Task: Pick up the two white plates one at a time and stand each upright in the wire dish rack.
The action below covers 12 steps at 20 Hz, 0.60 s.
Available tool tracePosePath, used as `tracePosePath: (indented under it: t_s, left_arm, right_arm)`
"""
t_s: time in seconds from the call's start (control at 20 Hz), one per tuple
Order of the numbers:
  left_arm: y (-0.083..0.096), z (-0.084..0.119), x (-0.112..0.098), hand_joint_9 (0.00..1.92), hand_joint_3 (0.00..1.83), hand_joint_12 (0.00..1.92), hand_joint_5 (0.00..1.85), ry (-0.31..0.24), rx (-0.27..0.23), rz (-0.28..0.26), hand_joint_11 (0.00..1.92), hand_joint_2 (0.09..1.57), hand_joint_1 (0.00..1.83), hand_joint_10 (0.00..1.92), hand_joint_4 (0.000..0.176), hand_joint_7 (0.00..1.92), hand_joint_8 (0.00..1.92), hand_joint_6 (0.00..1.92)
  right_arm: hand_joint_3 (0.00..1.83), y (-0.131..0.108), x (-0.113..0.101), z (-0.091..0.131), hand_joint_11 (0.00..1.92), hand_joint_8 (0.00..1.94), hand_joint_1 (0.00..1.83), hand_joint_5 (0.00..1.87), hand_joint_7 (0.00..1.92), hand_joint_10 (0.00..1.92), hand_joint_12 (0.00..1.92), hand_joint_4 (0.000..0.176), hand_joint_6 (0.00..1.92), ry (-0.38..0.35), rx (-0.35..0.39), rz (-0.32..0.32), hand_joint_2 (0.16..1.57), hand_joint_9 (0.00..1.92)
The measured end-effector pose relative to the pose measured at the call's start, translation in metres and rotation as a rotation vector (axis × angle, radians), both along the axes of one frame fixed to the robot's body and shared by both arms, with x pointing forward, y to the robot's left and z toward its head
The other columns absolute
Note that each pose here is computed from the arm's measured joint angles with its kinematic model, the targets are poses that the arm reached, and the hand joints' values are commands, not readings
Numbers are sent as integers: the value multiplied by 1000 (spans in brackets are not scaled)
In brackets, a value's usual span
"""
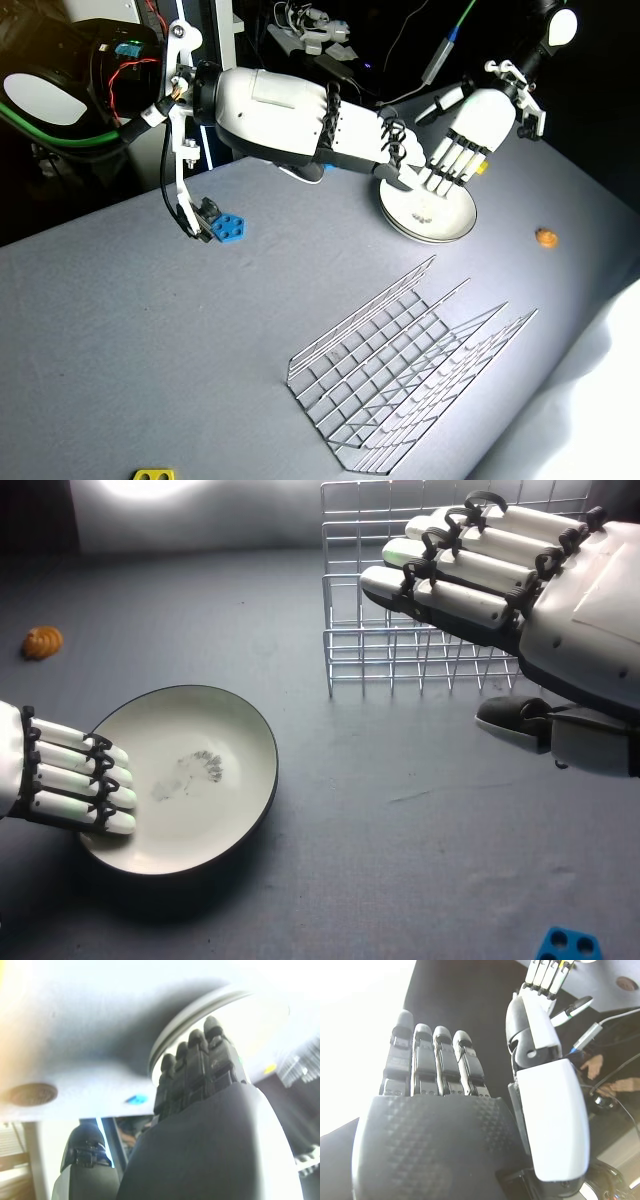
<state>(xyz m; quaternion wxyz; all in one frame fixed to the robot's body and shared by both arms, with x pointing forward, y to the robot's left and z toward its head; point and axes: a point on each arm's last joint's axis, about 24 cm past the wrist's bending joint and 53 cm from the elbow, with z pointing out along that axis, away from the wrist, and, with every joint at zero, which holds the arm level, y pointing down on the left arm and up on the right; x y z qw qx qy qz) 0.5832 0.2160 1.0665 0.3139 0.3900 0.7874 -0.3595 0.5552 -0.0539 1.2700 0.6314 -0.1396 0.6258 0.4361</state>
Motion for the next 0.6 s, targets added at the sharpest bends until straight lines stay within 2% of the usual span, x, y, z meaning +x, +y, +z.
tracePosePath:
  t_s: [0.1, 0.15, 0.25, 0.35, 0.4, 0.45, 0.6]
  left_arm:
    - [0, 1, 1, 105, 1, 263, 120, 2, -5, 4, 0, 1090, 0, 0, 0, 110, 2, 0]
    - [0, 1, 1, 94, 0, 240, 104, 2, -5, 4, 0, 1085, 0, 0, 0, 98, 1, 0]
    - [0, -1, 0, 105, 0, 280, 111, 5, 0, 5, 0, 1081, 0, 1, 0, 109, 1, 0]
    - [1, -2, 0, 87, 0, 239, 104, 7, 2, 8, 0, 1082, 0, 1, 0, 93, 1, 0]
    - [1, -2, 0, 85, 0, 211, 93, 9, 1, 9, 0, 1081, 0, 0, 0, 89, 0, 2]
    - [1, -2, 0, 104, 0, 286, 107, 9, 2, 11, 0, 1076, 0, 0, 0, 105, 0, 0]
    - [1, -3, -1, 104, 0, 311, 108, 15, -1, 15, 0, 1076, 0, 0, 0, 99, 0, 2]
  right_arm:
    - [0, 1, 0, 0, 0, 0, 809, 0, 0, 0, 0, 0, 0, 0, -1, 3, 1190, 0]
    - [0, 1, -1, 0, 0, 0, 902, 0, 0, 0, 0, 0, 0, 0, -1, 3, 1126, 0]
    - [0, 1, -1, -1, 0, 0, 1000, 0, 0, 0, 0, 0, 0, -2, -2, 4, 1096, 0]
    - [0, 2, -1, -1, 0, 0, 1067, 0, 0, 0, 0, 0, 0, -4, -5, 6, 1073, 0]
    - [0, 2, -1, -1, 0, 0, 1067, 0, 0, 0, 0, 0, 0, -5, -5, 6, 1056, 0]
    - [0, 2, -1, -1, 0, 0, 1066, 0, 0, 0, 0, 0, 0, -8, -7, 5, 1034, 0]
    - [0, 3, -3, -8, 0, 0, 1077, 0, 0, 0, 0, 0, 0, -10, -30, 6, 1019, 0]
